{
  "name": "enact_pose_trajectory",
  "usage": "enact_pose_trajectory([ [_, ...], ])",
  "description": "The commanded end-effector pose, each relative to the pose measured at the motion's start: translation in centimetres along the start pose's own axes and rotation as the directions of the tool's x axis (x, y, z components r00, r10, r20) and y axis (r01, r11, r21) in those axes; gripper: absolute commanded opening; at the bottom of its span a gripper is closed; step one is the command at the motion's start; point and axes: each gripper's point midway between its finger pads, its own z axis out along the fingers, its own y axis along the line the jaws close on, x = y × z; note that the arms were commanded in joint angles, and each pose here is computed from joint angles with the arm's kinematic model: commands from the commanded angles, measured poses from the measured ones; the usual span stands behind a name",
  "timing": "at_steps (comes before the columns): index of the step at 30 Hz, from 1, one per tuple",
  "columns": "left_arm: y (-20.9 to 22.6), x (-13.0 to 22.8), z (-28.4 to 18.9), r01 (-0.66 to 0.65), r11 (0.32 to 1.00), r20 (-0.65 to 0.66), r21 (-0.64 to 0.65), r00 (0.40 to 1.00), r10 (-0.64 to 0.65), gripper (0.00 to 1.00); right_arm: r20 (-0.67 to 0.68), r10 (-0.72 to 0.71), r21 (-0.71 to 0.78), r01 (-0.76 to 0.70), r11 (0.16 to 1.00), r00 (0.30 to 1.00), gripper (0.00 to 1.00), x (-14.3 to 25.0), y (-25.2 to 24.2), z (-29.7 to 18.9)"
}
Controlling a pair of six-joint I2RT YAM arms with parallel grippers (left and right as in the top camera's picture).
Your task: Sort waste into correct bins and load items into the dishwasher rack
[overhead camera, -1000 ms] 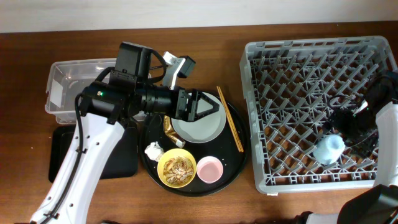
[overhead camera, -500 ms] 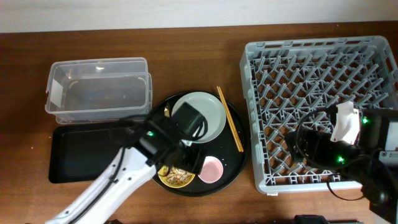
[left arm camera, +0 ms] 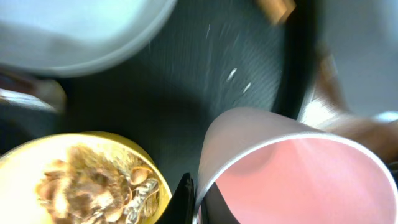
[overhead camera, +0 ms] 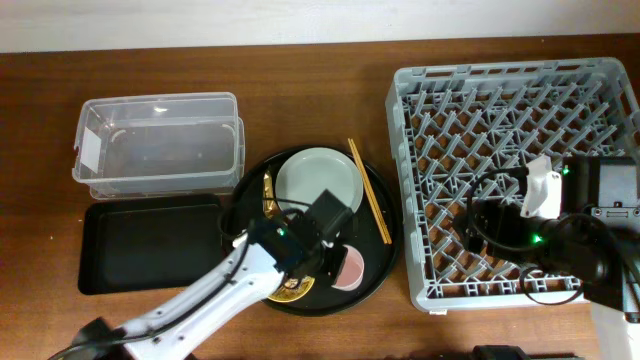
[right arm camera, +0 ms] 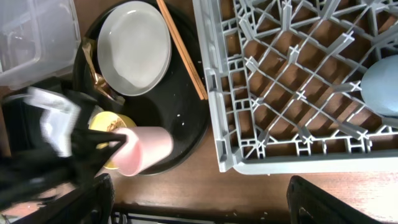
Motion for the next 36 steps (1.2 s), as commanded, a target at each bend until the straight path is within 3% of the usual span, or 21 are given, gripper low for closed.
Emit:
enact_pose_trajectory([
  [1,-1.4,-6.8,-10.7,0.041,0.979,0.221,0.202,0.971,-0.087,0.01,0.046,-0.061,-0.059,0.064,0.996,0.997,0.85,-0.6,1.4,-0.7],
  [2,-3.3,-8.8,-15.8,-0.06,0.889,0.306,0.453,0.947,-0.092,0.0,0.124,-0.211,-0.248,0.236,0.939,0.97,0.84,-0.9,5.3,-2.3],
  [4,-5.2,-9.4,-23.5,-0.274,0.593,0.402,0.757,0.911,-0.092,0.0,0.305,-0.32,-0.57,0.441,0.693,0.897,0.87,-0.6,12.3,-7.0],
  [5,-5.9,-9.0,-26.1,-0.37,0.465,0.447,0.804,0.892,-0.064,0.0,0.341,-0.332,-0.642,0.476,0.602,0.88,0.93,-0.3,13.8,-8.4],
  [7,-6.5,-8.6,-27.5,-0.425,0.393,0.476,0.815,0.879,-0.037,0.01,0.388,-0.344,-0.677,0.518,0.524,0.855,0.98,-0.5,14.8,-9.5],
  [8,-6.9,-8.3,-28.3,-0.468,0.348,0.503,0.813,0.864,-0.013,0.01,0.462,-0.378,-0.71,0.59,0.385,0.802,0.98,0.1,16.3,-11.2],
  [10,-6.9,-8.4,-28.6,-0.491,0.343,0.524,0.801,0.851,-0.006,0.01,0.472,-0.427,-0.73,0.613,0.302,0.771,0.99,1.1,17.7,-11.2],
  [11,-7.0,-8.6,-28.8,-0.5,0.341,0.534,0.796,0.846,-0.006,0.01,0.455,-0.449,-0.731,0.611,0.306,0.769,1.0,1.2,18.1,-10.4],
  [13,-7.1,-8.7,-29.3,-0.534,0.326,0.563,0.78,0.826,0.007,0.0,0.393,-0.491,-0.764,0.573,0.296,0.777,0.91,1.8,19.3,-8.7],
  [14,-7.1,-8.7,-29.4,-0.546,0.326,0.575,0.772,0.818,0.01,0.01,0.373,-0.522,-0.785,0.561,0.263,0.767,0.79,2.4,20.2,-8.0],
  [20,-6.9,-9.3,-29.1,-0.55,0.359,0.589,0.754,0.808,0.0,0.01,0.41,-0.527,-0.767,0.594,0.242,0.744,0.5,2.6,20.5,-8.5],
  [21,-6.9,-9.4,-29.1,-0.549,0.363,0.59,0.753,0.808,-0.001,0.49,0.42,-0.525,-0.736,0.616,0.279,0.74,0.44,2.2,20.2,-8.2],
  [22,-6.9,-9.5,-29.1,-0.548,0.367,0.59,0.752,0.807,-0.003,1.0,0.428,-0.524,-0.712,0.632,0.306,0.737,0.45,1.9,20.0,-8.0],
  [24,-6.5,-10.2,-28.6,-0.535,0.414,0.596,0.736,0.803,-0.021,1.0,0.448,-0.487,-0.609,0.655,0.448,0.75,0.45,0.5,18.6,-7.9],
  [26,-5.4,-12.0,-27.5,-0.497,0.528,0.615,0.688,0.786,-0.061,1.0,0.423,-0.294,-0.447,0.48,0.755,0.857,0.5,-2.2,13.2,-8.1],
  [28,-5.2,-12.3,-27.3,-0.488,0.547,0.618,0.68,0.783,-0.068,1.0,0.384,-0.122,-0.191,0.208,0.959,0.915,0.5,-3.4,5.2,-6.8],
  [29,-5.2,-12.3,-27.3,-0.483,0.548,0.613,0.683,0.787,-0.07,1.0,0.356,0.016,-0.004,-0.016,1.0,0.934,0.5,-3.4,-0.2,-6.1],
  [30,-5.2,-12.2,-27.2,-0.476,0.549,0.606,0.687,0.792,-0.072,1.0,0.362,0.152,0.151,-0.219,0.964,0.92,0.5,-3.4,-5.1,-6.0],
  [31,-5.1,-12.1,-27.0,-0.463,0.55,0.594,0.695,0.801,-0.075,1.0,0.366,0.236,0.207,-0.326,0.922,0.9,0.5,-3.8,-7.8,-5.9],
  [36,-4.9,-11.3,-25.9,-0.383,0.557,0.517,0.736,0.85,-0.098,1.0,0.268,0.576,0.338,-0.635,0.694,0.772,0.5,-6.3,-19.2,-1.4],
])
